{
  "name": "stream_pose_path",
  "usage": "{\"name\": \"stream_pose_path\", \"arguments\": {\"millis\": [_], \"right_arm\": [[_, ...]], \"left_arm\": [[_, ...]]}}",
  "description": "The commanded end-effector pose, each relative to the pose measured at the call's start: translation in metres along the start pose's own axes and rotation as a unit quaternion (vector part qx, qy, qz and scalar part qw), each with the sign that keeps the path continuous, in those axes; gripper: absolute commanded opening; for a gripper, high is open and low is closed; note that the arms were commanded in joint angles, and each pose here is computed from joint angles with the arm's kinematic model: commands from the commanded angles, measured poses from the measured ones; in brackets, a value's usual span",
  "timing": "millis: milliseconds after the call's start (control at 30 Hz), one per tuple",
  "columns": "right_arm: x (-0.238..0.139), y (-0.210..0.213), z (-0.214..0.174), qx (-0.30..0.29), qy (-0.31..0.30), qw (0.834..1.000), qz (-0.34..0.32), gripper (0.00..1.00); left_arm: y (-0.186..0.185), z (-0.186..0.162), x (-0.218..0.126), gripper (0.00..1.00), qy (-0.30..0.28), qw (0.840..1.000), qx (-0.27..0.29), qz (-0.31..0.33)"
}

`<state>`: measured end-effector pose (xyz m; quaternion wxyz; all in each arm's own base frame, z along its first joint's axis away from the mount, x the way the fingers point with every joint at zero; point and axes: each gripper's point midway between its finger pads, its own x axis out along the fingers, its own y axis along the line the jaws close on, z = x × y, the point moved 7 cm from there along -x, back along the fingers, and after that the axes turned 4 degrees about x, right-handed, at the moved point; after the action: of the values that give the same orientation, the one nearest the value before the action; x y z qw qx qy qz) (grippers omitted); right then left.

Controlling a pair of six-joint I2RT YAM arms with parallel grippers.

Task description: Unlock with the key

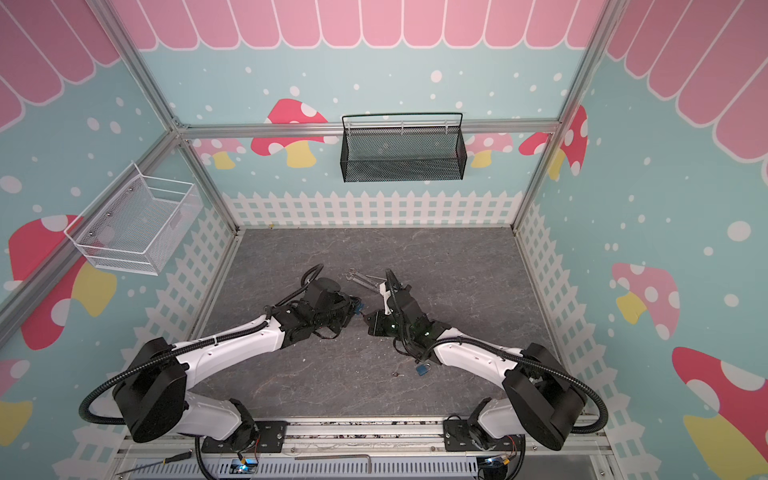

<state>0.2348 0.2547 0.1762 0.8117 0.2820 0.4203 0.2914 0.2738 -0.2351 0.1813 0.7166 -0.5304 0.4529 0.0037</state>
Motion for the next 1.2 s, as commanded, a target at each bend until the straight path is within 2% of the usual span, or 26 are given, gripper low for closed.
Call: {"name": "stream_pose_path", "arguments": {"millis": [0,300,467,700,967,1167], "right_arm": [[-0.002,0.014,0.014,-0.001,-0.03,0.999,0.012,0.0],[-0.006,0.01,0.021,0.0,-0.052,0.999,-0.006,0.0],[-0.008,0.016,0.024,-0.001,-0.054,0.998,0.012,0.0],[0.002,0.017,0.022,-0.004,-0.037,0.999,0.013,0.0],[0.001,0.031,0.036,-0.028,-0.062,0.998,0.013,0.0],[-0.004,0.037,0.045,-0.036,-0.083,0.996,0.013,0.0]], "left_arm": [[-0.013,-0.001,-0.005,0.0,0.004,1.0,0.004,-0.03],[-0.013,-0.004,-0.009,0.0,0.004,1.0,0.01,-0.027],[-0.014,-0.006,-0.008,0.0,0.009,1.0,0.009,-0.029],[-0.032,-0.02,-0.009,0.0,0.034,0.998,0.017,-0.054],[-0.04,-0.04,-0.005,0.0,0.074,0.995,0.01,-0.073],[-0.041,-0.053,-0.007,0.0,0.091,0.993,0.042,-0.058]]}}
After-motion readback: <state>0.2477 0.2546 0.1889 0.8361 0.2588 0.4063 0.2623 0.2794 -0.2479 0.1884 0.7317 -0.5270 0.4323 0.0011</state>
